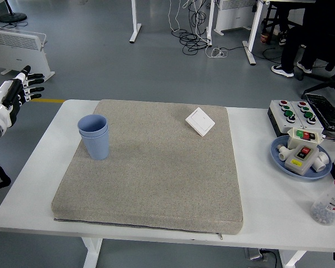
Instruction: Push cup pick cup insert cup
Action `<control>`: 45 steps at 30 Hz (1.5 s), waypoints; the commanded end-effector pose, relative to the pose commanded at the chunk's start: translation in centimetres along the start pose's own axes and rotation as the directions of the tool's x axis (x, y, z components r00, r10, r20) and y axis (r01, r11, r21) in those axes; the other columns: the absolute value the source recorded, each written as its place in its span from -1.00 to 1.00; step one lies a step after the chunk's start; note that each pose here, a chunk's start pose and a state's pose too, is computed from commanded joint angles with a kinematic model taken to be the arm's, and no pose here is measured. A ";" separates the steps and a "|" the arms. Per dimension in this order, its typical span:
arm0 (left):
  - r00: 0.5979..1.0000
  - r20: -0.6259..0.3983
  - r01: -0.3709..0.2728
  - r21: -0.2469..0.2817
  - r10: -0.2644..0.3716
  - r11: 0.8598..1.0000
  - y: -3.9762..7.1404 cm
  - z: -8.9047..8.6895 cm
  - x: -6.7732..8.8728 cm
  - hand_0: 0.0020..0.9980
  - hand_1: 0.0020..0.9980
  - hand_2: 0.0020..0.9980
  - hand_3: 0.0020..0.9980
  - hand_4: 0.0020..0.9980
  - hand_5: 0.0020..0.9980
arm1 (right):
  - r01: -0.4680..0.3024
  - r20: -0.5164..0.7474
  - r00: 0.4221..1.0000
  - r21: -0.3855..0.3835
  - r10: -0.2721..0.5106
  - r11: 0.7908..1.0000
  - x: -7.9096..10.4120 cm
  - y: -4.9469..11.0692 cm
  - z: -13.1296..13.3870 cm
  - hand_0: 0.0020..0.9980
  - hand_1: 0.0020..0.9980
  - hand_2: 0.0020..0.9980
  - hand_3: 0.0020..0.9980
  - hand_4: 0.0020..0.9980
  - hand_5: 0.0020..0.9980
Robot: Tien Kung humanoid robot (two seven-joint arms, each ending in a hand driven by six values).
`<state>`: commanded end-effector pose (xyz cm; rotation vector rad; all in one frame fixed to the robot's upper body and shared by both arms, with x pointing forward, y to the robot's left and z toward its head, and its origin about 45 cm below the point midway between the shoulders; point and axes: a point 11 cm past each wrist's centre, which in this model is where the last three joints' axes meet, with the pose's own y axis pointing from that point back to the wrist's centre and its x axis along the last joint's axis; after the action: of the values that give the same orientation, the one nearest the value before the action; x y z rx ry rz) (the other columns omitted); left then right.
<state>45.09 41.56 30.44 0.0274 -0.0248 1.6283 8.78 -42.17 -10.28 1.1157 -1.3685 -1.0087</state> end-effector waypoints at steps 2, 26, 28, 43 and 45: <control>0.996 -0.095 0.002 0.000 -0.002 1.000 0.6 -0.9 0.1 0.56 0.64 0.69 0.55 0.18 1.00 | 0.000 0.000 1.000 0.000 0.000 1.000 0.0 0.0 0.0 0.55 0.36 0.35 0.13 -0.75 -0.06; 0.875 -0.477 -0.065 0.046 0.079 0.997 7.4 -10.5 -2.2 0.64 0.70 0.84 0.67 0.16 1.00 | 0.001 -0.012 1.000 -0.015 -0.001 1.000 -0.2 -0.1 0.8 0.55 0.36 0.35 0.13 -0.75 -0.06; 0.874 -0.479 -0.072 0.047 0.086 0.996 7.8 -10.8 -2.4 0.64 0.70 0.85 0.67 0.16 1.00 | 0.001 -0.012 1.000 -0.017 -0.001 1.000 -0.2 -0.1 0.9 0.55 0.36 0.35 0.13 -0.75 -0.06; 0.868 -0.489 -0.069 0.051 0.086 0.996 9.5 -12.3 -4.9 0.74 0.78 0.93 0.69 0.14 1.00 | 0.003 -0.008 1.000 -0.003 -0.003 1.000 -0.2 0.0 0.1 0.55 0.36 0.35 0.13 -0.75 -0.06; 0.867 -0.491 -0.068 0.049 0.084 0.996 9.5 -12.3 -5.0 0.75 0.80 0.94 0.69 0.15 1.00 | 0.003 -0.007 1.000 -0.001 -0.003 1.000 -0.2 0.0 0.0 0.55 0.36 0.35 0.13 -0.75 -0.06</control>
<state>35.91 36.45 18.00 -0.3731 0.3981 1.6733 8.75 -41.97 -10.35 1.1198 -1.3606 -1.0064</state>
